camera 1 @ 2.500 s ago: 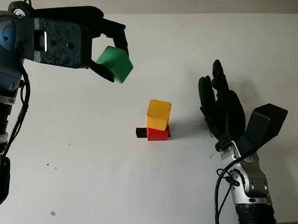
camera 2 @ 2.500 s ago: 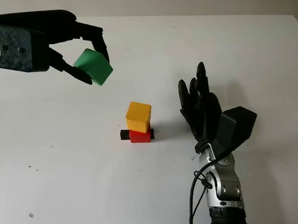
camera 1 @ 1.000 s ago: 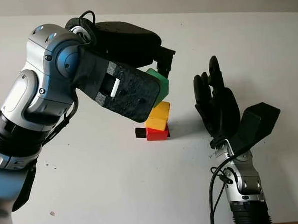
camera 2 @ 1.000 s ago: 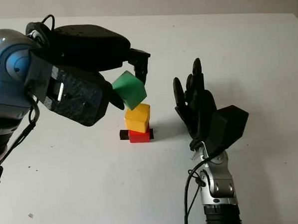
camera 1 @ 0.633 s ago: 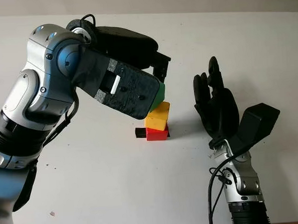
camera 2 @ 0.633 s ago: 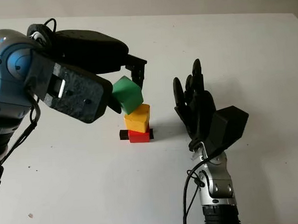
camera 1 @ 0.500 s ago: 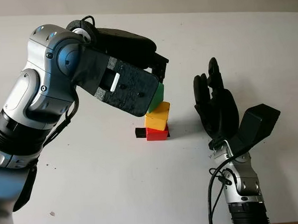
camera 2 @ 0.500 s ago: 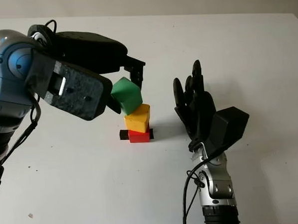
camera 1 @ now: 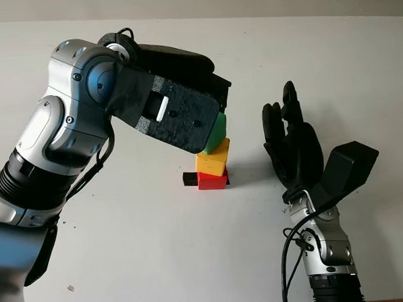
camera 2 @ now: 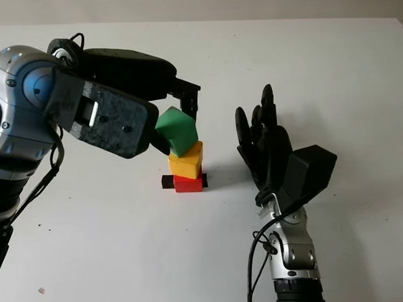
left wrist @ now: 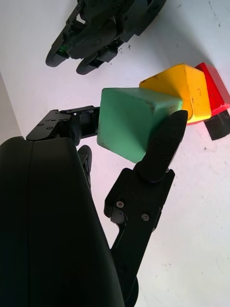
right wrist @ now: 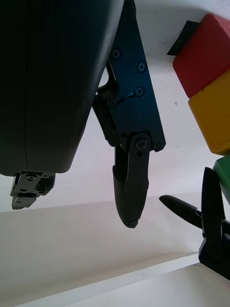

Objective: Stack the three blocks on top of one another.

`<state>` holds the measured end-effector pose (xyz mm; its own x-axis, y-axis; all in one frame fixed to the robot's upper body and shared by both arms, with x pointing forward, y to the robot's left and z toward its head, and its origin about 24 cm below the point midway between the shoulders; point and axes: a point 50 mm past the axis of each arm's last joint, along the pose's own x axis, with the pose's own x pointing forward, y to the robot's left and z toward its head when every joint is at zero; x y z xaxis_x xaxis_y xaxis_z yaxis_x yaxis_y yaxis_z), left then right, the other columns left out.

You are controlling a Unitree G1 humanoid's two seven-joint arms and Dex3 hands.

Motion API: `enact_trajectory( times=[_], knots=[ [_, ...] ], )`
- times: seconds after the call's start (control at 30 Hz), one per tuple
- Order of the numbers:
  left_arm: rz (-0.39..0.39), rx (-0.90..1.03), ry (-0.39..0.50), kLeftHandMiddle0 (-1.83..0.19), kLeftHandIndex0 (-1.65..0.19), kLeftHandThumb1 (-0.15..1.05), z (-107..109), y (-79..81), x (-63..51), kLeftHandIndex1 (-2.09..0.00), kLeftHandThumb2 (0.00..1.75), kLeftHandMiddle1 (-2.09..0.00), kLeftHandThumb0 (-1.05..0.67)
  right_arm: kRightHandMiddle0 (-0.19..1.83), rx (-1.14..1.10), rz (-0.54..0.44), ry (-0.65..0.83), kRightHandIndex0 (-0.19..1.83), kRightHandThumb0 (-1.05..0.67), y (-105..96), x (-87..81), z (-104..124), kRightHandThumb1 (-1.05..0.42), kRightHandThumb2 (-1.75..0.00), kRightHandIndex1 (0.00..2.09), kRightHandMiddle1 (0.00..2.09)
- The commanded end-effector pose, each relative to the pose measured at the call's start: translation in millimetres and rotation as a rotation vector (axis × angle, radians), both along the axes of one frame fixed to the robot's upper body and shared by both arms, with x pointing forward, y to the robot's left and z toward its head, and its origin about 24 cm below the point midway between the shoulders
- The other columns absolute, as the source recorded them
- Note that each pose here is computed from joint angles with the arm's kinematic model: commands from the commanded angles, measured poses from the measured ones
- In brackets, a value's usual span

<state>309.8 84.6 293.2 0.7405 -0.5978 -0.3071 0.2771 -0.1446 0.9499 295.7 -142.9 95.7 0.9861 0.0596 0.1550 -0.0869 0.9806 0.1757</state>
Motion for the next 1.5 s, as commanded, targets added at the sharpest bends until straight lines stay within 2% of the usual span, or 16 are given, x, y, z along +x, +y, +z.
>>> enact_trajectory(
  times=[0.0,0.63,0.8,0.97,1.07,1.17,1.27,1.4,1.47],
  knots=[
    [-0.005,0.000,-0.002,-0.27,-0.34,1.02,-1.3,-1.5,-0.5,-1.30,0.05,-0.05,-0.40,-0.19,0.002,-0.005,-0.010,-0.19,-0.63,-1.0,-2.7,1.3,-1.05,-0.41,0.00,0.00],
    [-0.005,-0.025,0.035,-0.30,-0.31,1.01,-0.4,-1.5,-0.4,-1.24,0.05,-0.06,-0.39,-0.19,0.001,-0.002,-0.007,-0.19,-0.64,-0.3,-2.4,0.1,-1.05,-0.41,0.00,0.00],
    [-0.022,-0.040,0.040,-0.31,-0.38,0.99,-0.3,-2.3,-0.8,-1.24,0.05,-0.06,-0.37,-0.19,-0.002,-0.003,-0.009,-0.19,-0.64,-0.6,-2.5,0.0,-1.05,-0.41,0.00,0.00],
    [-0.006,-0.023,0.048,-0.27,-0.42,0.98,-0.2,-3.0,-2.0,-1.18,0.05,-0.05,-0.37,-0.19,0.006,0.002,-0.006,-0.19,-0.64,0.1,-2.6,-0.3,-1.05,-0.42,0.00,0.00],
    [0.000,-0.016,0.054,-0.27,-0.39,0.98,-1.2,-3.0,-2.9,-1.16,0.06,-0.05,-0.38,-0.19,0.013,0.001,-0.002,-0.19,-0.65,0.5,-3.2,-0.1,-1.05,-0.40,0.00,0.00],
    [-0.003,-0.010,0.055,-0.27,-0.30,1.00,-2.4,-3.4,-3.5,-1.23,0.06,-0.05,-0.40,-0.19,0.010,0.001,-0.001,-0.19,-0.65,0.6,-3.8,0.2,-1.05,-0.40,0.00,0.00],
    [-0.011,-0.005,0.049,-0.21,-0.26,1.01,-3.9,-3.6,-3.8,-1.25,0.06,-0.03,-0.43,-0.19,0.004,-0.002,0.000,-0.19,-0.65,0.0,-4.2,-0.2,-1.05,-0.41,0.00,0.00],
    [-0.025,-0.004,0.057,-0.11,-0.20,1.01,-5.3,-3.1,-4.0,-1.20,0.05,-0.01,-0.53,-0.19,0.006,-0.005,-0.005,-0.19,-0.65,-0.6,-4.2,-0.6,-1.05,-0.41,0.00,0.00],
    [-0.025,-0.007,0.069,-0.07,-0.14,1.00,-5.6,-2.5,-4.2,-1.10,0.05,-0.02,-0.56,-0.19,0.007,-0.003,-0.004,-0.19,-0.65,-0.6,-4.2,-0.5,-1.05,-0.41,0.00,0.00]
  ],
)
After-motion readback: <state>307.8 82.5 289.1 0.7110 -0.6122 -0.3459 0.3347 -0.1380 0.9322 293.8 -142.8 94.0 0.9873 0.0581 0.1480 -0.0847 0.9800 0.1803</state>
